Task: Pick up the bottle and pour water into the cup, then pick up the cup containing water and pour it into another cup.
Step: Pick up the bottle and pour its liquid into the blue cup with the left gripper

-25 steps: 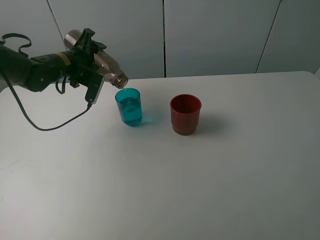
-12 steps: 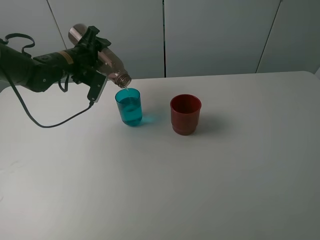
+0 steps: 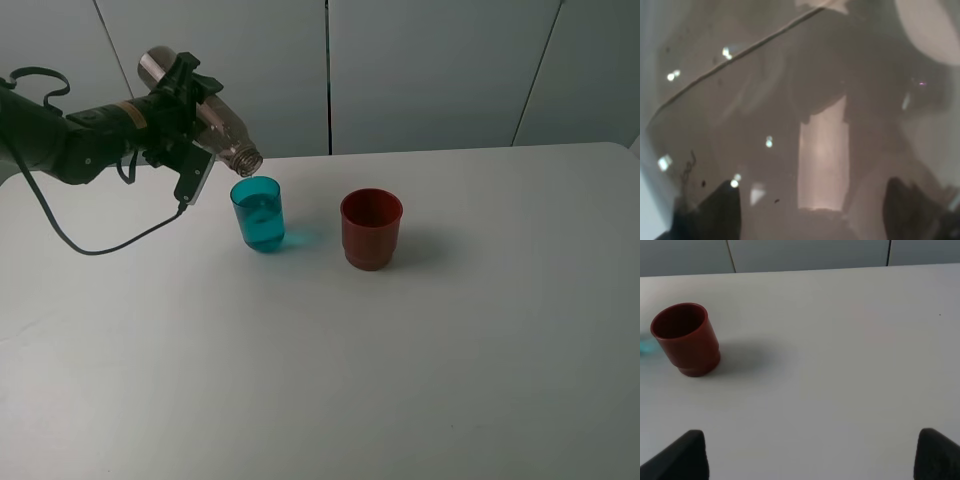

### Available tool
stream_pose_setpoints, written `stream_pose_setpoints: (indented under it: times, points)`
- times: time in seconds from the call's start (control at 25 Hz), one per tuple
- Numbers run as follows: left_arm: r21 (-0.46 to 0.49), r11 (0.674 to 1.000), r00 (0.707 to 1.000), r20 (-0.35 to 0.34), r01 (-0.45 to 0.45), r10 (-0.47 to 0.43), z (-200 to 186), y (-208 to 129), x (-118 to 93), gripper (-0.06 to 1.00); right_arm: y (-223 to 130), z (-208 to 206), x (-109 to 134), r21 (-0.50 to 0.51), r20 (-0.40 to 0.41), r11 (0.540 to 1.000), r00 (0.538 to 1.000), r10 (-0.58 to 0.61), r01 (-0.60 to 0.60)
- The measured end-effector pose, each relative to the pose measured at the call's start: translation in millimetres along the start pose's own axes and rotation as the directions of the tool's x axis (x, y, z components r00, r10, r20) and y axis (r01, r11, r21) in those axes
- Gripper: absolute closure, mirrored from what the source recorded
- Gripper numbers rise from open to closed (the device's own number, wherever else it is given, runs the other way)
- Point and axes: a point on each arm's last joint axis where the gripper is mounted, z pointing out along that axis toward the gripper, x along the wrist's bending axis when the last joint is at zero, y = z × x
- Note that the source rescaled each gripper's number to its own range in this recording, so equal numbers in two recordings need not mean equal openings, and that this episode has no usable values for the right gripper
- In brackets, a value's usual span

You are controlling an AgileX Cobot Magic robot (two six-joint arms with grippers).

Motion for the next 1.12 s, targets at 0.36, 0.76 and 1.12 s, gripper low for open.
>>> stream_pose_setpoints:
  times: [0.36,0.76,1.12]
  points:
    - [0.001,1.000,1.000,-0.007,-0.002,0.002,0.0,-0.1,0.7,0.94,0.0,0.0,0.0,0.000,0.000,1.000,1.000,0.006,-0.006]
    - [0.001,1.000,1.000,-0.009,0.000,0.000,0.0,-0.1,0.8,0.94,0.0,0.0,0.0,0.000,0.000,1.000,1.000,0.006,-0.006]
    - [0.003,1.000,1.000,-0.015,0.023,-0.023,0.0,-0.3,1.4,0.94,0.0,0.0,0.0,0.000,0.000,1.000,1.000,0.006,-0.006]
